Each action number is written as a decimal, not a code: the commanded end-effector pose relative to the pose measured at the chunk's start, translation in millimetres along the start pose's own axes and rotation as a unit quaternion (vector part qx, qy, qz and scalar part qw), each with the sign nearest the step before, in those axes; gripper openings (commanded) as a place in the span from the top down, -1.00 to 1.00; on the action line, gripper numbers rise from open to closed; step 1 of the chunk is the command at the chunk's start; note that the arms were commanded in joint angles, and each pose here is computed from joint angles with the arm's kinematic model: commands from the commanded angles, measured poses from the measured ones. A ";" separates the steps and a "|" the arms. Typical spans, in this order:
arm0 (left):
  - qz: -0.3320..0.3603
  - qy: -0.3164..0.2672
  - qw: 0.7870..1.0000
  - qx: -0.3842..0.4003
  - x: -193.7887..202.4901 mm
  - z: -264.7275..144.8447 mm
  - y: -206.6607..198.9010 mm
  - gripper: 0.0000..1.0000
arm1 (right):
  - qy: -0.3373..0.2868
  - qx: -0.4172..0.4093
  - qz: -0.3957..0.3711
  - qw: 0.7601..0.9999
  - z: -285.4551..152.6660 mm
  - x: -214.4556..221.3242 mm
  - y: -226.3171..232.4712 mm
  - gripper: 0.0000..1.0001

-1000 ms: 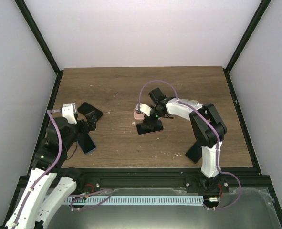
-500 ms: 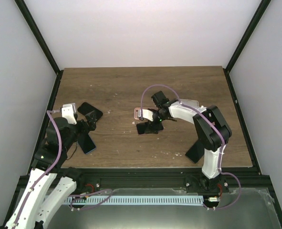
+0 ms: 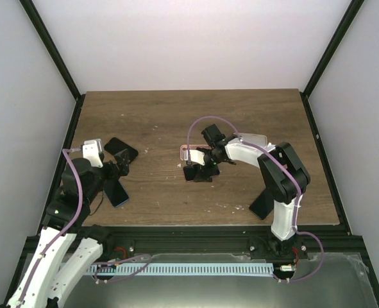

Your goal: Put the phone into the phone case

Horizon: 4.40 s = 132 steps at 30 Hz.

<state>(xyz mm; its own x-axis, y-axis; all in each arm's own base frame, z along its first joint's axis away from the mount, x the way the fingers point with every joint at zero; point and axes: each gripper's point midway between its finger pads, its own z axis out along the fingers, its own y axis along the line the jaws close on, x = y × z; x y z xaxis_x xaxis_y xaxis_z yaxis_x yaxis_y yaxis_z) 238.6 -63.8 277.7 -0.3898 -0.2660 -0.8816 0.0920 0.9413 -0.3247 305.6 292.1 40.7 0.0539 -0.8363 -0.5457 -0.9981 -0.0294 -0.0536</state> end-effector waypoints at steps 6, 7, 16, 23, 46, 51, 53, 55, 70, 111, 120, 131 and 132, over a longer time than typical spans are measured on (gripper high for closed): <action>0.006 -0.005 1.000 -0.004 0.1 -1.3 2.8 -0.97 | 0.033 -0.001 -0.007 0.999 11.3 13.5 3.3 -0.95; 0.006 -0.005 1.000 -0.005 0.1 -1.3 3.0 -0.97 | 0.036 -0.005 -0.005 0.999 12.6 14.7 4.8 -0.93; 0.006 -0.004 1.000 -0.005 0.9 -0.7 3.1 -0.97 | 0.054 0.002 -0.007 0.998 21.3 27.0 6.9 -0.88; 0.006 -0.002 1.000 -0.006 1.5 0.0 3.4 -0.97 | 0.101 0.056 -0.008 0.993 22.9 44.5 -12.2 -0.85; -0.078 0.064 0.995 0.007 28.8 37.4 -5.0 -0.81 | 0.081 0.077 0.226 0.968 -11.1 80.5 -12.2 -0.54; -0.156 0.127 0.979 0.003 47.1 79.3 -14.5 -0.64 | 0.089 0.085 0.286 0.950 -14.1 99.7 -14.8 -0.51; -0.189 0.154 0.970 0.000 55.8 101.6 -19.7 -0.55 | 0.092 0.096 0.316 0.939 -18.1 113.4 -18.3 -0.51; -0.214 0.177 0.961 0.002 66.4 126.1 -25.4 -0.42 | 0.093 0.113 0.342 0.928 -24.3 120.9 -23.9 -0.50; -0.253 0.271 0.929 0.004 141.0 258.8 -70.2 -0.07 | 0.080 0.213 0.410 0.883 -73.6 143.9 -58.5 -0.49; 0.000 0.389 0.920 -0.051 194.1 210.3 -46.6 1.00 | 0.015 0.214 0.413 0.885 -80.8 117.0 -59.5 -0.44; 0.106 0.384 0.917 0.033 208.0 158.7 -52.0 1.00 | 0.022 0.181 0.428 0.885 -52.6 89.4 -59.8 -0.43; 0.206 0.362 0.907 0.069 220.7 158.6 -66.4 1.00 | 0.082 0.181 0.373 0.906 -55.2 99.3 -42.2 -0.79; 0.210 0.359 0.906 0.075 220.9 159.8 -69.2 1.00 | 0.087 0.178 0.370 0.907 -55.6 100.8 -39.3 -0.82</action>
<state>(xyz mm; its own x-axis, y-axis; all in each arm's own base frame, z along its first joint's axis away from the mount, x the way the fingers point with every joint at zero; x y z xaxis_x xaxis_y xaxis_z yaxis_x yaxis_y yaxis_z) 279.6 -209.3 45.1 -0.8424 0.3071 -0.4428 0.4029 0.9046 -0.1392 358.6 185.7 25.5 -0.7004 -0.5763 -0.4212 -0.6464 0.7623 0.0319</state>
